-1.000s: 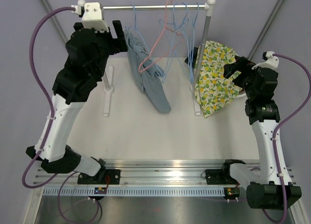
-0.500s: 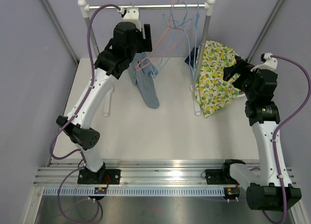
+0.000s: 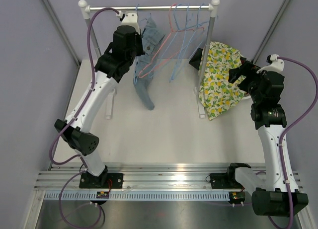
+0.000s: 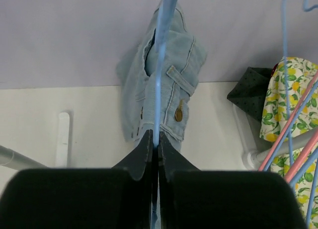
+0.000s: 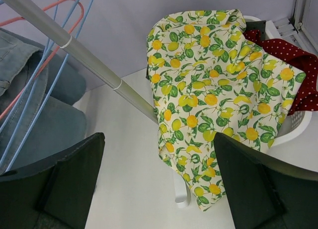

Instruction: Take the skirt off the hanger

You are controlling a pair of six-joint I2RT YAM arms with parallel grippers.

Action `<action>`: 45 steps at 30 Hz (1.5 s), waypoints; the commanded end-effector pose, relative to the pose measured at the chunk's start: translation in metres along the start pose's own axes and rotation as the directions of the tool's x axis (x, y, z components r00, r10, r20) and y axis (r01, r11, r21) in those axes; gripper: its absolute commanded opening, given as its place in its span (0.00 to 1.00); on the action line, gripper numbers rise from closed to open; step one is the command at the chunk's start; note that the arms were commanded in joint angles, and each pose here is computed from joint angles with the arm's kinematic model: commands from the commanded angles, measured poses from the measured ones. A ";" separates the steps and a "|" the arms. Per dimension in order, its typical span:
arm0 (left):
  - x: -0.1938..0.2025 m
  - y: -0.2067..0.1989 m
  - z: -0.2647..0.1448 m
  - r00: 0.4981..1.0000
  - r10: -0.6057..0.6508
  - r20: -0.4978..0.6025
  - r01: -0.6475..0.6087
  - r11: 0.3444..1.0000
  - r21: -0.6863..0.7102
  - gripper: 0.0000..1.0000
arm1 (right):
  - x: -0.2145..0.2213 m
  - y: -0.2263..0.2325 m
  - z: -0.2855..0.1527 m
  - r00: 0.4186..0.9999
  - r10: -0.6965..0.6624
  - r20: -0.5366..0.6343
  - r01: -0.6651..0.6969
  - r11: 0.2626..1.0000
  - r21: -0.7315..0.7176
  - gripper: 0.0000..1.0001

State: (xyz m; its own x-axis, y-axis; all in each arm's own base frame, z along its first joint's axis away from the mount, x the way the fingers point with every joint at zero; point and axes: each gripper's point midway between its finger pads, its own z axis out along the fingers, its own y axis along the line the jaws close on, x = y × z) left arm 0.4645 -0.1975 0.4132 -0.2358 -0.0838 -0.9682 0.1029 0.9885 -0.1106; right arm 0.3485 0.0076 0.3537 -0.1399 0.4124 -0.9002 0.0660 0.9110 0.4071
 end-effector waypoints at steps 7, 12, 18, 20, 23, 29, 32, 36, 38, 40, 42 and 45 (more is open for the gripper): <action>-0.035 0.035 -0.045 0.992 0.055 0.117 -0.049 0.997 -0.054 0.00 | -0.018 0.051 -0.028 0.999 -0.026 0.047 0.037 0.965 -0.259 0.99; -0.047 0.051 -0.065 0.985 0.096 0.141 -0.084 0.992 -0.094 0.00 | -0.033 0.097 -0.050 0.998 -0.017 0.054 0.040 0.878 -0.477 0.99; -0.061 0.060 -0.084 0.980 0.117 0.163 -0.100 0.989 -0.109 0.00 | -0.072 0.153 -0.080 0.995 -0.016 0.098 0.079 0.727 -0.682 1.00; -0.063 0.062 -0.089 0.979 0.117 0.168 -0.098 0.989 -0.113 0.00 | -0.078 0.194 -0.094 0.995 -0.039 0.089 0.093 0.637 -0.766 0.99; -0.070 0.064 -0.098 0.977 0.102 0.185 -0.081 0.990 -0.113 0.00 | -0.056 0.264 -0.106 0.984 -0.165 0.064 0.144 0.539 -0.830 0.99; -0.077 0.065 -0.113 0.977 0.079 0.198 -0.061 0.994 -0.093 0.00 | -0.008 0.348 -0.061 0.983 -0.180 -0.036 0.087 0.627 -0.774 0.99; -0.081 0.068 -0.123 0.976 0.080 0.202 -0.062 0.994 -0.095 0.00 | 0.032 0.374 -0.042 0.975 -0.191 -0.113 0.040 0.654 -0.755 0.99; -0.091 0.072 -0.143 0.970 0.065 0.235 -0.047 0.995 -0.084 0.00 | 0.090 0.396 -0.028 0.952 -0.221 -0.214 -0.012 0.669 -0.744 0.99; -0.093 0.073 -0.150 0.968 0.061 0.242 -0.043 0.996 -0.079 0.00 | 0.107 0.405 -0.030 0.945 -0.223 -0.241 -0.033 0.665 -0.746 0.99; -0.092 0.074 -0.150 0.969 0.062 0.240 -0.044 0.996 -0.081 0.00 | 0.126 0.418 -0.040 0.934 -0.239 -0.265 -0.048 0.652 -0.756 0.99; -0.092 0.074 -0.152 0.968 0.062 0.244 -0.044 0.996 -0.079 0.00 | 0.134 0.423 -0.044 0.932 -0.240 -0.273 -0.050 0.659 -0.751 0.99; -0.090 0.074 -0.152 0.968 0.059 0.242 -0.042 0.996 -0.077 0.00 | 0.144 0.431 -0.052 0.925 -0.239 -0.296 -0.073 0.651 -0.755 0.99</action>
State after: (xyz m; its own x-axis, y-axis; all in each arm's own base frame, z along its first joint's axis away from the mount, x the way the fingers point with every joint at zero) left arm 0.3617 -0.1072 0.4750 -0.1432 0.0276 -0.9893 0.0444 0.9988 0.0215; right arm 0.3123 0.4567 0.3642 -0.4788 0.0575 -0.8761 -0.6872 0.5965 0.4147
